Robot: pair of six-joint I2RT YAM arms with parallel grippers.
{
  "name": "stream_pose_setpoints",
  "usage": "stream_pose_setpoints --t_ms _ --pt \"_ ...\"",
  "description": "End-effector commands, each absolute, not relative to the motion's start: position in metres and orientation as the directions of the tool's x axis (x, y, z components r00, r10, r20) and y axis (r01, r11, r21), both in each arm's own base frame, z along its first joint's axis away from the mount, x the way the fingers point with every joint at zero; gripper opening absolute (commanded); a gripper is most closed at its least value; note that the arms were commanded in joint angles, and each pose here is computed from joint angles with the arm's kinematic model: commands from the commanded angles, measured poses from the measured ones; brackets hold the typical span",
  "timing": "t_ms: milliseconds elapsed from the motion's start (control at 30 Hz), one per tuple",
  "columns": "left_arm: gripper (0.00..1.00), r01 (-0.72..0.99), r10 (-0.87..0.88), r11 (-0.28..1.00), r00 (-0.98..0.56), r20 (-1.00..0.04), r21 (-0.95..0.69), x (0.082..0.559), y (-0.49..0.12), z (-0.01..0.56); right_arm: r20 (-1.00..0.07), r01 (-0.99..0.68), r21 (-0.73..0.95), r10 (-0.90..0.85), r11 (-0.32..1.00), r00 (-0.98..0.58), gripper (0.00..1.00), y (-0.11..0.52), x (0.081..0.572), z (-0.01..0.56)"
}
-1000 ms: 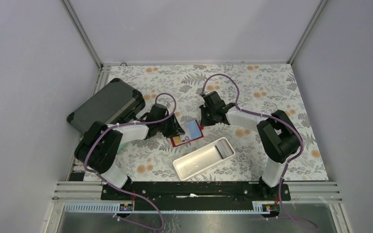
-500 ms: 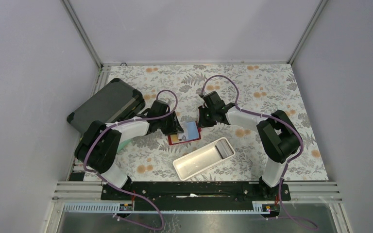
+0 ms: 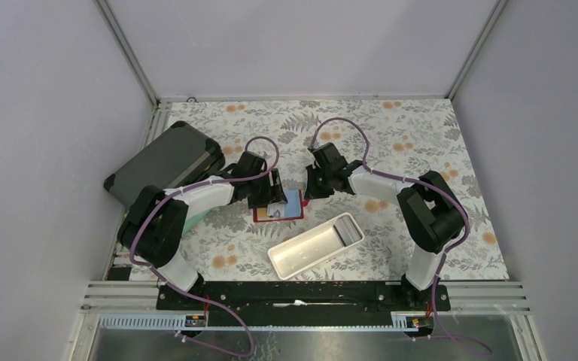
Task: Put the credit cards into the card holder
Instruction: Insert the credit card into the card holder.
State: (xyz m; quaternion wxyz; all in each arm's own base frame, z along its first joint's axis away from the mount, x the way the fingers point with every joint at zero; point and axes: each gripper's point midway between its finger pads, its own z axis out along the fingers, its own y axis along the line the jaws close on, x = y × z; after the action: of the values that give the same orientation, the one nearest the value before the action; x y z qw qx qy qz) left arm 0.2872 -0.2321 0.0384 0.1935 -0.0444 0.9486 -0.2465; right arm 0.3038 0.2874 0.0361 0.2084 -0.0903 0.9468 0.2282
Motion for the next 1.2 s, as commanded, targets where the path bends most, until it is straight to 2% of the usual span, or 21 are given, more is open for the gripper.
stream_pose_setpoints --t_ms 0,867,1000,1167 --pt "0.69 0.026 -0.166 0.897 -0.905 -0.391 -0.442 0.293 -0.227 0.049 -0.441 -0.257 0.383 -0.07 0.887 -0.895 0.0 0.288 0.303 0.036" --pt "0.79 0.116 -0.071 0.888 -0.922 -0.381 -0.445 0.285 -0.257 0.053 -0.437 -0.27 0.381 -0.085 0.884 -0.895 0.0 0.297 0.297 0.036" --pt "0.88 0.136 -0.053 0.893 -0.915 -0.4 -0.429 0.286 -0.255 0.058 -0.448 -0.265 0.374 -0.077 0.889 -0.891 0.0 0.295 0.299 0.039" --pt "0.95 0.14 -0.047 0.907 -0.904 -0.425 -0.397 0.289 -0.248 0.063 -0.453 -0.256 0.357 -0.073 0.898 -0.888 0.0 0.29 0.299 0.04"
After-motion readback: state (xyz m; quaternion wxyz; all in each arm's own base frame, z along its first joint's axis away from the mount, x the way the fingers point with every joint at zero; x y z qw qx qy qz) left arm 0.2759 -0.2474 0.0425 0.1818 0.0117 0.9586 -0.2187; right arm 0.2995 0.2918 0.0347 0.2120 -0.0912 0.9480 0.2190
